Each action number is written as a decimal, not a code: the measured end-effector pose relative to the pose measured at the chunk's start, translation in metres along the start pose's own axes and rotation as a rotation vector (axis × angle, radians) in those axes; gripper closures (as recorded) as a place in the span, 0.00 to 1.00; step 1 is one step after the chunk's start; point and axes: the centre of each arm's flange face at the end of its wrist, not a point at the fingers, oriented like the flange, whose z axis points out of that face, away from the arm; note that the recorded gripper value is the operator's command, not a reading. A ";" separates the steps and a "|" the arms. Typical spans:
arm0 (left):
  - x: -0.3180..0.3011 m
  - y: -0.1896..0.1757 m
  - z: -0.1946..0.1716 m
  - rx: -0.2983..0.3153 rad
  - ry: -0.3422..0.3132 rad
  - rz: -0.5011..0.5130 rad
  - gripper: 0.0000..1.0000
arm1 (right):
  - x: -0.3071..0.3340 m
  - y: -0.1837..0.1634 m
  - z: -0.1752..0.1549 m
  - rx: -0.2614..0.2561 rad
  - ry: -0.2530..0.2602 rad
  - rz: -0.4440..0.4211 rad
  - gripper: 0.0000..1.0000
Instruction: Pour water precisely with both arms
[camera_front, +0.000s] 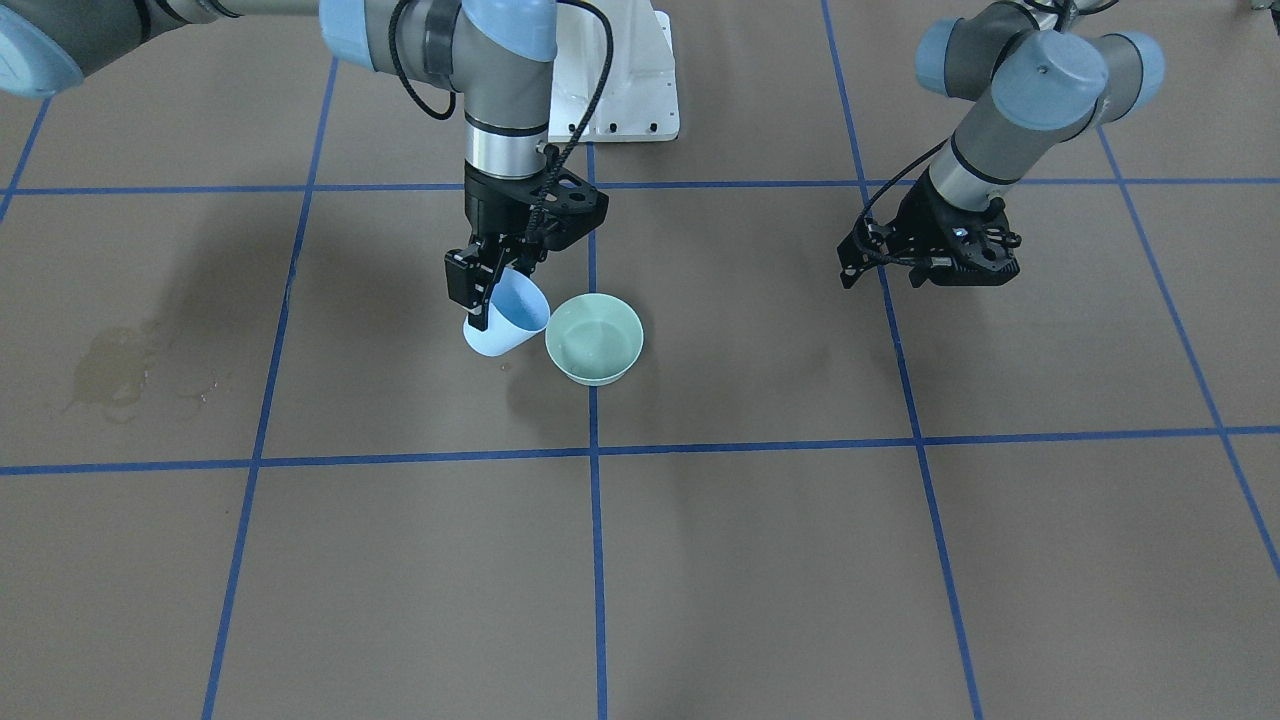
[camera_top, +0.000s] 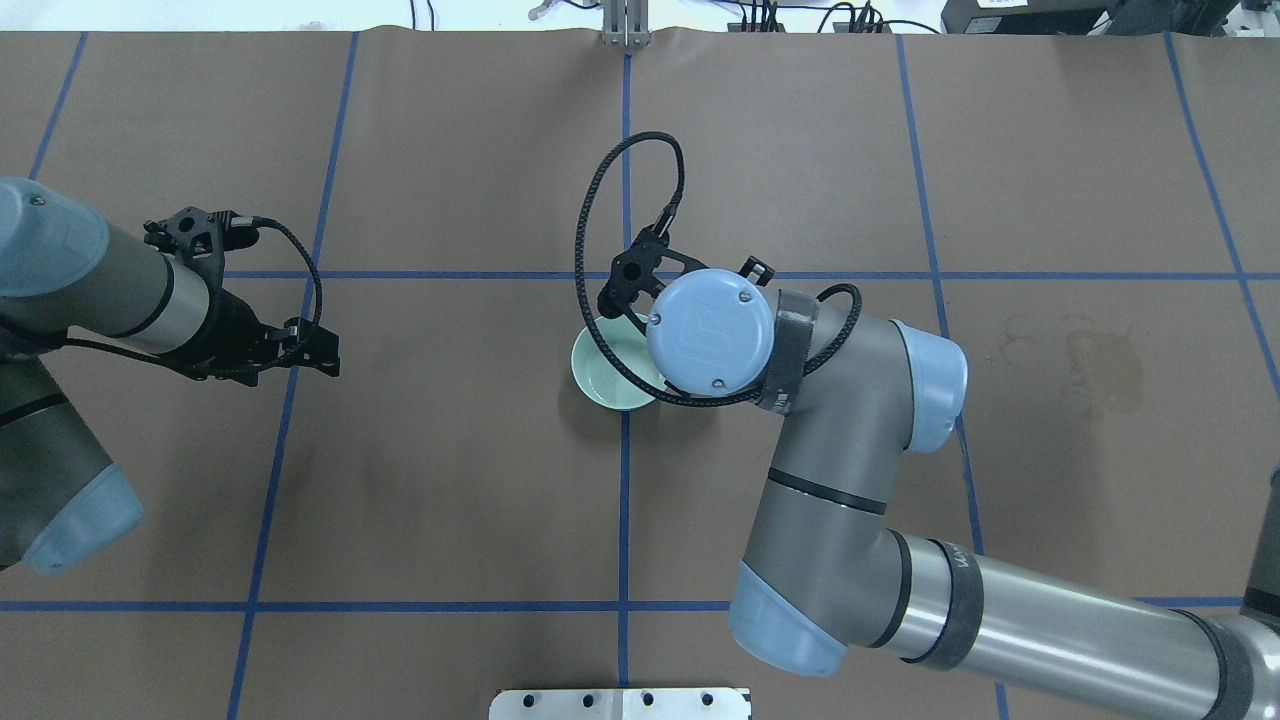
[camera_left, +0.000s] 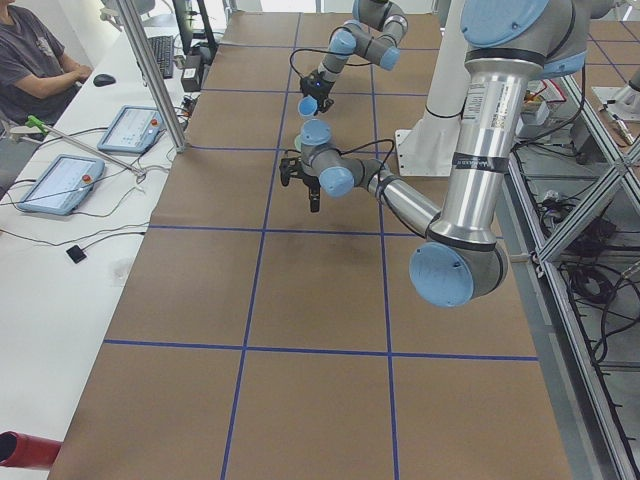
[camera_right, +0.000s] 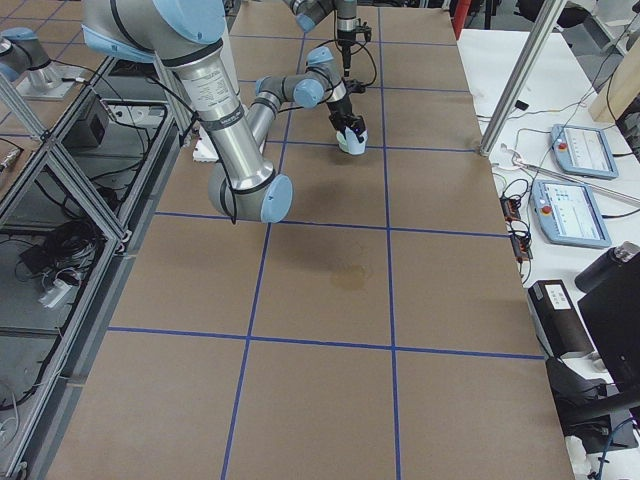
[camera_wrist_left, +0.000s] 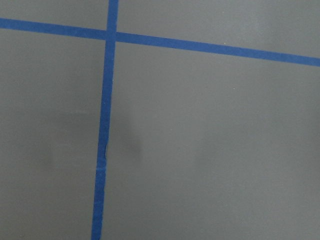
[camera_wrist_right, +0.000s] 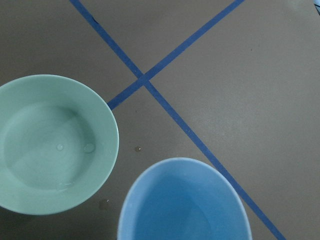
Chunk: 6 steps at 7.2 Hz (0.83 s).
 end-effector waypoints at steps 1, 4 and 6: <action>-0.002 -0.001 0.003 -0.002 -0.005 0.000 0.01 | -0.004 -0.014 0.001 -0.034 0.008 -0.045 1.00; -0.004 -0.004 0.007 -0.005 -0.013 -0.006 0.01 | -0.012 -0.042 0.001 -0.151 0.027 -0.227 1.00; -0.007 -0.006 0.011 -0.007 -0.021 -0.011 0.01 | -0.021 -0.073 0.007 -0.218 0.032 -0.296 1.00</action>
